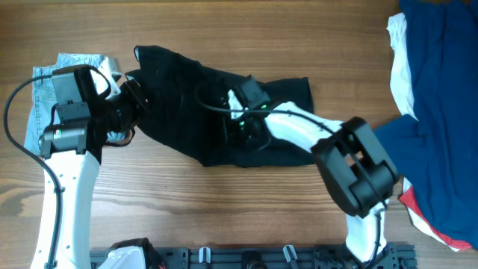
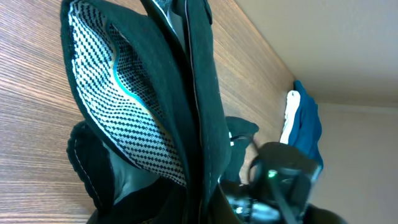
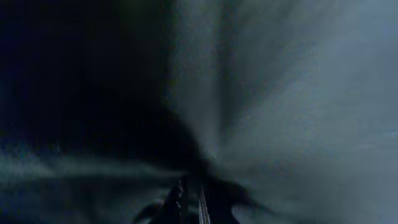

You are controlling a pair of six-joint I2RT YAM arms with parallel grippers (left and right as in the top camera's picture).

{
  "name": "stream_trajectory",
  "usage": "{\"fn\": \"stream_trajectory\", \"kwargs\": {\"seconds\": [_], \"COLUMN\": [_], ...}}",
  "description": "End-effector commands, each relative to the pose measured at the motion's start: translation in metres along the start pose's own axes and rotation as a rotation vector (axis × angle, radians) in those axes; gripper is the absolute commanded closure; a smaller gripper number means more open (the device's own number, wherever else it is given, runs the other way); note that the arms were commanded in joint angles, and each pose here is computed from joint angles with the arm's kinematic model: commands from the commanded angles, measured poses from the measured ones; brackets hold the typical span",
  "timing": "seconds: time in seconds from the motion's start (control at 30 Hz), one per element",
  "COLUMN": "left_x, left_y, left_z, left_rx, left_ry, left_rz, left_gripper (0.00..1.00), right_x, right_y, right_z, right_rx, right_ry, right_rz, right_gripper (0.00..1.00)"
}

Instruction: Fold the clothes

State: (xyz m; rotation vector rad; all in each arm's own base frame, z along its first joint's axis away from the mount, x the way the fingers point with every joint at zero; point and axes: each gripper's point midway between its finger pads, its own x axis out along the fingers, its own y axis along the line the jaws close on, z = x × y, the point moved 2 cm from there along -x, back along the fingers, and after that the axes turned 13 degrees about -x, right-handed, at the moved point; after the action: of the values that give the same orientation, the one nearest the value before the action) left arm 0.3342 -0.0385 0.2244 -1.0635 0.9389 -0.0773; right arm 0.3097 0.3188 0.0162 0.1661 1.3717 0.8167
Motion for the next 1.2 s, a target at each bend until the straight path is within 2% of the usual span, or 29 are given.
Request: {"fn": "stream_trajectory", "kwargs": {"seconds": [0.0, 0.13, 0.27, 0.4, 0.6, 0.7, 0.77, 0.87, 1.17], "left_x": [-0.010, -0.010, -0.010, -0.010, -0.003, 0.003, 0.011, 0.023, 0.066], "left_y": [-0.019, -0.020, -0.021, -0.022, -0.027, -0.031, -0.033, -0.036, -0.051], "left_z": [0.002, 0.003, 0.005, 0.004, -0.005, -0.013, -0.022, -0.035, -0.073], "left_rx": [0.021, 0.024, 0.031, 0.033, 0.064, 0.089, 0.116, 0.142, 0.163], "left_ry": [-0.013, -0.016, -0.022, -0.022, -0.011, -0.002, 0.011, 0.043, 0.162], "left_rz": [-0.063, -0.066, -0.073, -0.074, -0.064, -0.049, -0.029, -0.014, -0.026], "left_gripper": [0.96, 0.96, 0.96, 0.96, 0.96, 0.96, 0.95, 0.95, 0.96], "right_x": [0.021, 0.027, 0.017, -0.025, -0.110, -0.134, -0.144, -0.147, -0.129], "right_y": [0.028, 0.042, 0.035, 0.012, -0.054, -0.089, -0.122, -0.145, -0.162], "right_z": [-0.017, -0.020, -0.017, 0.004, 0.018, 0.005, -0.018, -0.039, -0.075], "right_rx": [-0.031, -0.070, -0.045, -0.001, 0.123, 0.165, 0.238, 0.255, 0.281], "right_ry": [0.052, 0.055, 0.051, -0.022, -0.131, -0.101, -0.031, 0.028, 0.087], "right_rz": [0.078, 0.092, 0.081, 0.039, -0.163, -0.234, -0.354, -0.457, -0.502], "right_gripper": [0.92, 0.92, 0.89, 0.87, 0.86, 0.86, 0.86, 0.87, 0.86]}}
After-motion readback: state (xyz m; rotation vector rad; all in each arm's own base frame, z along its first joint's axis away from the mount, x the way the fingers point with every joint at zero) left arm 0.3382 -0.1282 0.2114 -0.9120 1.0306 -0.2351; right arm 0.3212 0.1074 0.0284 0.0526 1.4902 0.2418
